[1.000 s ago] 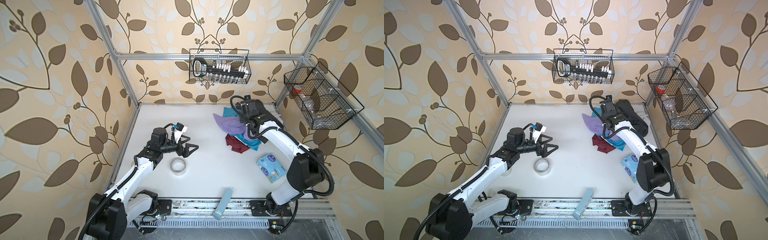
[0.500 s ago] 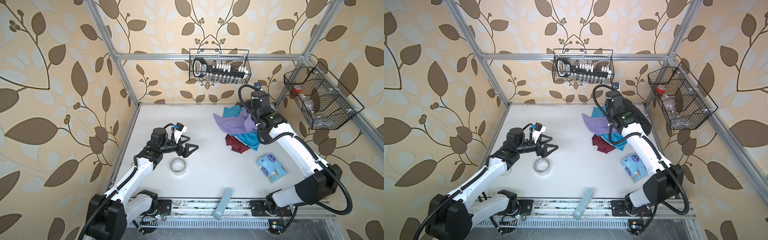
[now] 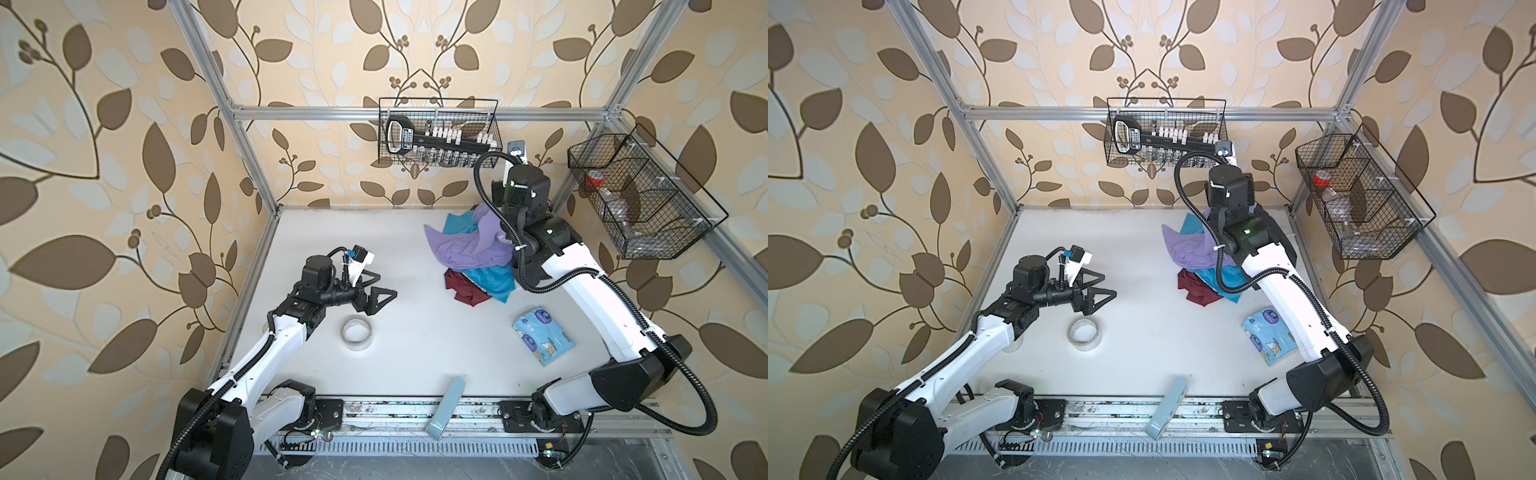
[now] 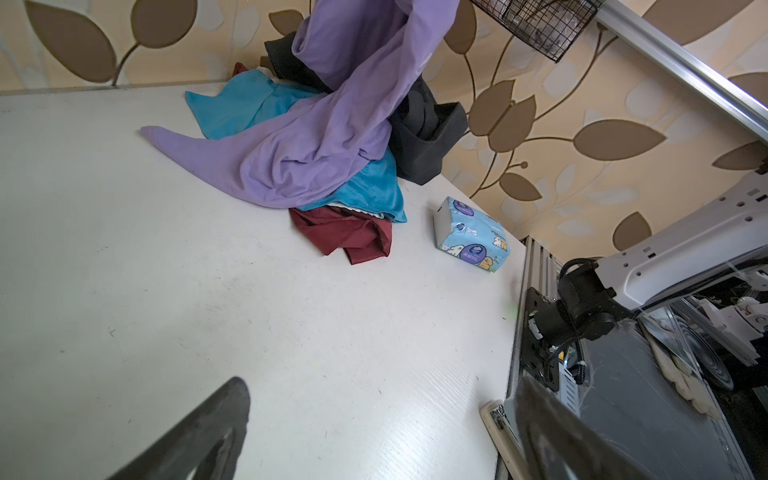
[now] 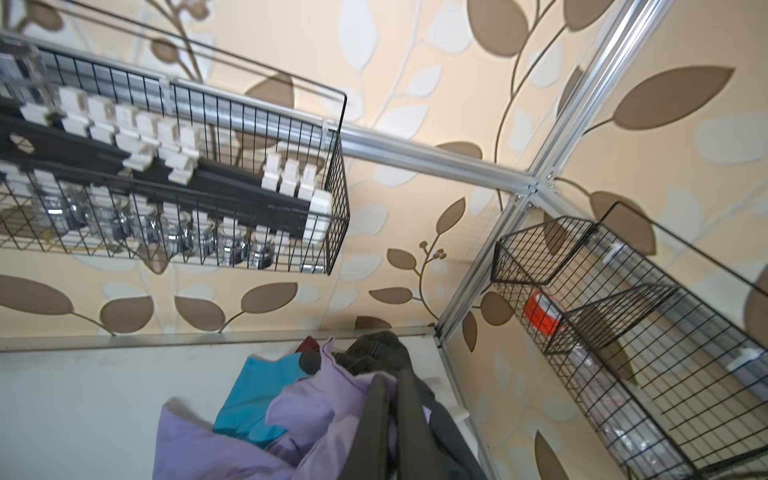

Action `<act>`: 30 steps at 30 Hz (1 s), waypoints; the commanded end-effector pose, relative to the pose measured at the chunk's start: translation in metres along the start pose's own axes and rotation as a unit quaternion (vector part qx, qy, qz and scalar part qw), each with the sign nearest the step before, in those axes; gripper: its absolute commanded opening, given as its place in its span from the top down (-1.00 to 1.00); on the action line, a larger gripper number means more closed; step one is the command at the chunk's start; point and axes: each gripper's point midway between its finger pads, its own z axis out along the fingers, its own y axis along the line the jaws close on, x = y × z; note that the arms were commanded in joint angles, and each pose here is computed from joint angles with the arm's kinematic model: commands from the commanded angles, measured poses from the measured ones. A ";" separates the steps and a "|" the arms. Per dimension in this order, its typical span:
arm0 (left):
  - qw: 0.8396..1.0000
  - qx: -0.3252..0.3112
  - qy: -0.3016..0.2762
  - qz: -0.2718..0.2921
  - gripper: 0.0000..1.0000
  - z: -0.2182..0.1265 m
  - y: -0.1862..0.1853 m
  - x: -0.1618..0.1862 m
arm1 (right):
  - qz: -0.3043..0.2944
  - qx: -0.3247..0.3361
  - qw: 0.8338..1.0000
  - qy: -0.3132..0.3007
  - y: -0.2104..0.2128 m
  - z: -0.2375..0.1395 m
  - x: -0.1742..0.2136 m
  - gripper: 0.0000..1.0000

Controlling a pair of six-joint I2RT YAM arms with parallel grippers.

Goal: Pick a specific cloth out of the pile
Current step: 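Lift the lavender shirt high out of the pile with the right gripper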

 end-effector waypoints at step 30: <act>0.999 0.016 -0.010 0.026 -0.98 -0.002 -0.010 -0.006 | 0.087 -0.031 0.966 -0.242 -0.029 -0.103 -0.193 1.00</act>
